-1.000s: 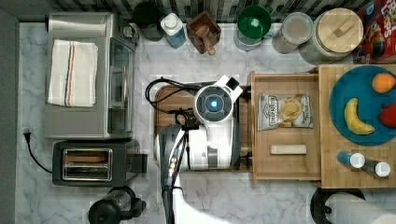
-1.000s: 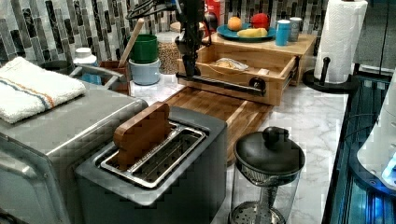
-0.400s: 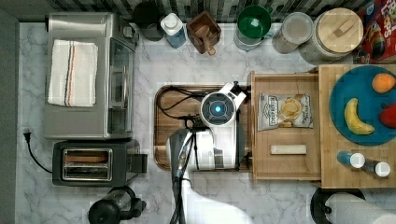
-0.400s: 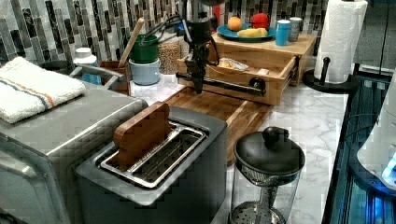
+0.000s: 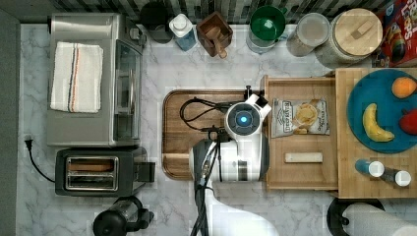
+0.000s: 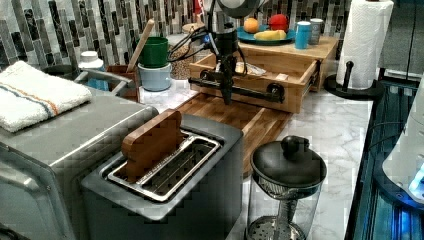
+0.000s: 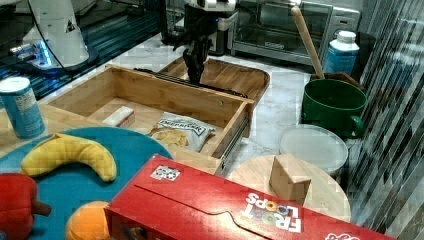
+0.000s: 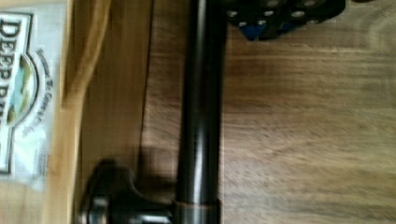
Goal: Close the drawer.
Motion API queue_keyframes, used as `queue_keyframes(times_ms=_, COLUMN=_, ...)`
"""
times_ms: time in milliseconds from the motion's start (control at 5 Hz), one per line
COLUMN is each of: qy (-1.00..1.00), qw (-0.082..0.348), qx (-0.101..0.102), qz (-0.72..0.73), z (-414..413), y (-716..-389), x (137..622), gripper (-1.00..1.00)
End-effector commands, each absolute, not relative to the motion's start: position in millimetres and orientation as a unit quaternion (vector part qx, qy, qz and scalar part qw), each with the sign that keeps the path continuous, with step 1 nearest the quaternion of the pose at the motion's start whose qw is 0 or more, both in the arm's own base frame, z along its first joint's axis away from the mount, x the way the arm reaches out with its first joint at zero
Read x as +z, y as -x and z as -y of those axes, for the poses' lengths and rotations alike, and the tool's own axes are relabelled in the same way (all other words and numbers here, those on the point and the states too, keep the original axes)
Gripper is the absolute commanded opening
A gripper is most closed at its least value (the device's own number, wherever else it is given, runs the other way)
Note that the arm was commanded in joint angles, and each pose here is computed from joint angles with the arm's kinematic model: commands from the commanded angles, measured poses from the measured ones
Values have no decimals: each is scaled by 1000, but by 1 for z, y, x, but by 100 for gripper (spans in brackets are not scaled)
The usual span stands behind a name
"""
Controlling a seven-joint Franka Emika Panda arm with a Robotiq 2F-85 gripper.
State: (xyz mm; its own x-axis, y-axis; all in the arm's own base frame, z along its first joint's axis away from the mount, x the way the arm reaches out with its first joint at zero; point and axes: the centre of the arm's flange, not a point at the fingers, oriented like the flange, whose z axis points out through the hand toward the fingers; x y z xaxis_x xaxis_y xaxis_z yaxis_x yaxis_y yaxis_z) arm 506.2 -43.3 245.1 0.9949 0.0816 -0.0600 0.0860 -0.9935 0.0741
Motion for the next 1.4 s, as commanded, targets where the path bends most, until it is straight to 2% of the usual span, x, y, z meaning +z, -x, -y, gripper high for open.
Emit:
queue_keyframes(times_ms=200, qy=-993, qw=51, qx=22, qz=-102, z=115, y=-533, x=276, gripper=-100)
queue_keyframes(times_ms=600, qy=-994, qw=56, qx=44, qz=-79, z=219, y=-528, x=274, gripper=-100)
queue_keyframes(times_ms=1000, qy=-996, qw=73, qx=51, qz=-32, z=306, y=-503, x=306, gripper=-100)
queue_keyframes(times_ms=1200, qy=-994, qw=81, qx=59, qz=-43, z=341, y=-502, x=302, gripper=-100)
queue_keyframes(times_ms=1400, qy=-990, qw=101, qx=92, qz=-46, z=378, y=-500, x=294, gripper=-100)
